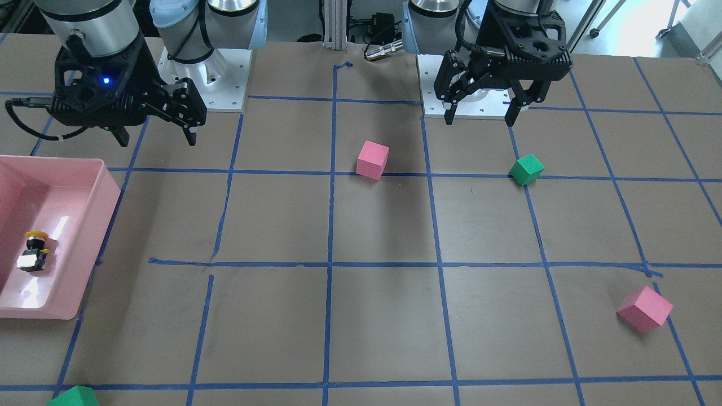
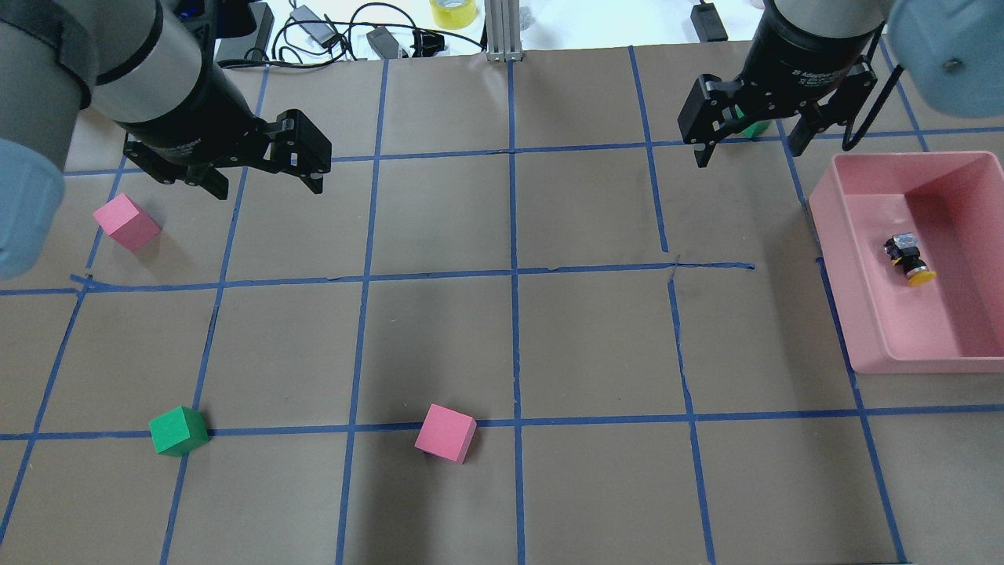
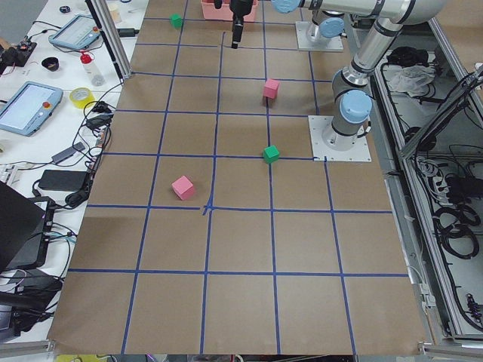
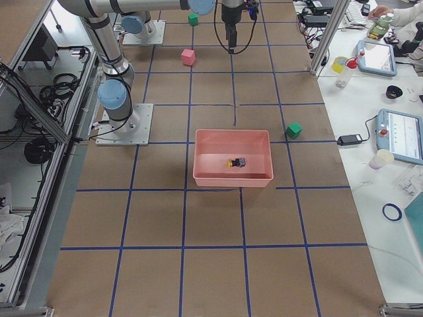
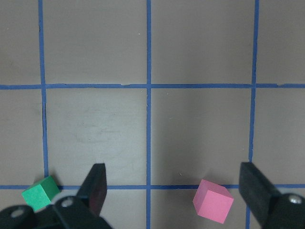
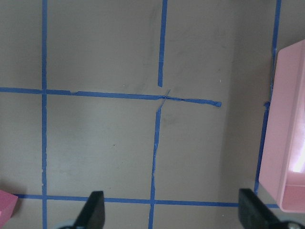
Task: Align button upright
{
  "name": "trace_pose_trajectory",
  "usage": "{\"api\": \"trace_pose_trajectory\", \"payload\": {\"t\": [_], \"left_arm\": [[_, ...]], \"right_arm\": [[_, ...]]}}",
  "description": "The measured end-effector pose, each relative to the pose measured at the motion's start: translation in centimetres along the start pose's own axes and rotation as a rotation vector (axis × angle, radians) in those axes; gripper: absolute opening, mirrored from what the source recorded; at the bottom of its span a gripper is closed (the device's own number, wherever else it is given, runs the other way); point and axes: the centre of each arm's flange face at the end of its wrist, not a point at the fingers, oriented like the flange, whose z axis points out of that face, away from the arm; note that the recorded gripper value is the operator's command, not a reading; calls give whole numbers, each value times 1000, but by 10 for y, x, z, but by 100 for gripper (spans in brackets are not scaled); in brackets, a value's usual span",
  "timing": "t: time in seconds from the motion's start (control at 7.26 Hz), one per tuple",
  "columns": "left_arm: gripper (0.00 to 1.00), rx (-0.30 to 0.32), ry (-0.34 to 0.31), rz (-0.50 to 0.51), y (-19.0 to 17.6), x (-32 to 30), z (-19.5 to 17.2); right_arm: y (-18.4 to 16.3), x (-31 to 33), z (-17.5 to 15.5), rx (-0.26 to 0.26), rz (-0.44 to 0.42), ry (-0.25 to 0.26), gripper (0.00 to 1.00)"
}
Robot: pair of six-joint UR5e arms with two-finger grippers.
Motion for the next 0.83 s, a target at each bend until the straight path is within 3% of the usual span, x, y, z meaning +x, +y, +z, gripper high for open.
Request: {"api": "trace_pose_trajectory", "payload": {"t": [0.83], "left_arm": [[100, -1, 0, 0, 0, 0, 0]], "right_arm": [[1, 0, 1, -5, 42, -1, 100]]}}
